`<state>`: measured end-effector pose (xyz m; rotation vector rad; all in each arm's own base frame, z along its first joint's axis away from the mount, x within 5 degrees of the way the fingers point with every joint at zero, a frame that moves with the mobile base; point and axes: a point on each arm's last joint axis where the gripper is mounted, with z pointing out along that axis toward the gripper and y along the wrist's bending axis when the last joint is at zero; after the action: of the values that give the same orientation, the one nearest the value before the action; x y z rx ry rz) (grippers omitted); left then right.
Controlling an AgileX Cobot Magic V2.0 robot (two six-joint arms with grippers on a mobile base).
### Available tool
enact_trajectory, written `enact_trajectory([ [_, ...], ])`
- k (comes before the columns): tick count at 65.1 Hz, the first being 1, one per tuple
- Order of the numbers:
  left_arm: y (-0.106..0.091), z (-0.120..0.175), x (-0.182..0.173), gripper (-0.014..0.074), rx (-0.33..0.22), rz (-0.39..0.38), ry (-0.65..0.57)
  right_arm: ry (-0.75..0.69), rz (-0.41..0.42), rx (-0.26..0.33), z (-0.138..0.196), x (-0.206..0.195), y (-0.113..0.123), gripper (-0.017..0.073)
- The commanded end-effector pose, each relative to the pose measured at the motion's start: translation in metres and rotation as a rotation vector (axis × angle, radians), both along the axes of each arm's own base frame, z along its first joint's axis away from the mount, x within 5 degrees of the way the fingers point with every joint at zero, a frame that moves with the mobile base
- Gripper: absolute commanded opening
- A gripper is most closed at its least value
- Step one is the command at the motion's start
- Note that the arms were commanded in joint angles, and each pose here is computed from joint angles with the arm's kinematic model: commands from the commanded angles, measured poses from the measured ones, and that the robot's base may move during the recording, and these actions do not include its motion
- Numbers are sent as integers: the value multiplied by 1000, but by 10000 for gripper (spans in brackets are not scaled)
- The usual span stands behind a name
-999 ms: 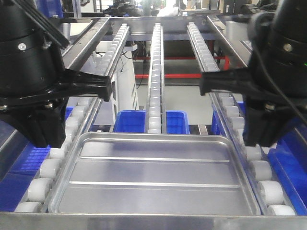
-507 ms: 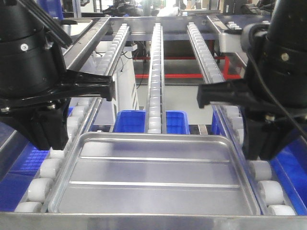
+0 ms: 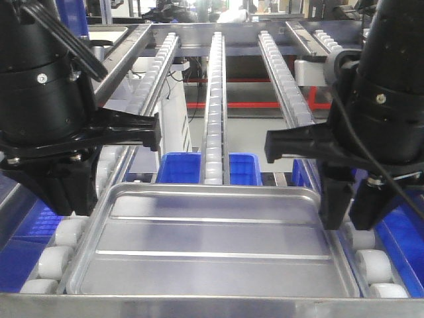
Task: Grab silver tray and stack on right shelf
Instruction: 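Lower both grippers toward the two short edges of the silver tray, then close both grippers on the tray's opposite edges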
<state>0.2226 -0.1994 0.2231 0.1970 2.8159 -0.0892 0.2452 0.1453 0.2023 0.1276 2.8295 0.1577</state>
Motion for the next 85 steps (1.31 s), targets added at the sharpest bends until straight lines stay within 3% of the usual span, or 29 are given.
enact_trajectory([
  [1,-3,18,-1,-92,-42,-37,-44,-68,16,34,15,4,2,371],
  [7,-4,17,-2,-38,-44,-38,-25,-68,16,34,15,4,2,371],
  [16,-4,16,-1,197,-43,-33,-24,-64,16,31,14,3,2,371],
  [21,-5,14,0,263,-47,-31,-23,-61,16,29,14,3,2,371],
  [35,-9,16,4,264,-91,-40,-65,-57,16,26,13,3,2,371],
  [59,-6,-5,16,264,-54,0,-16,-60,17,34,7,7,5,371],
  [72,-9,-7,19,262,-78,-4,-32,-97,22,60,9,10,7,371],
  [85,-10,-12,20,198,-67,-3,-17,-91,22,56,7,11,7,371],
])
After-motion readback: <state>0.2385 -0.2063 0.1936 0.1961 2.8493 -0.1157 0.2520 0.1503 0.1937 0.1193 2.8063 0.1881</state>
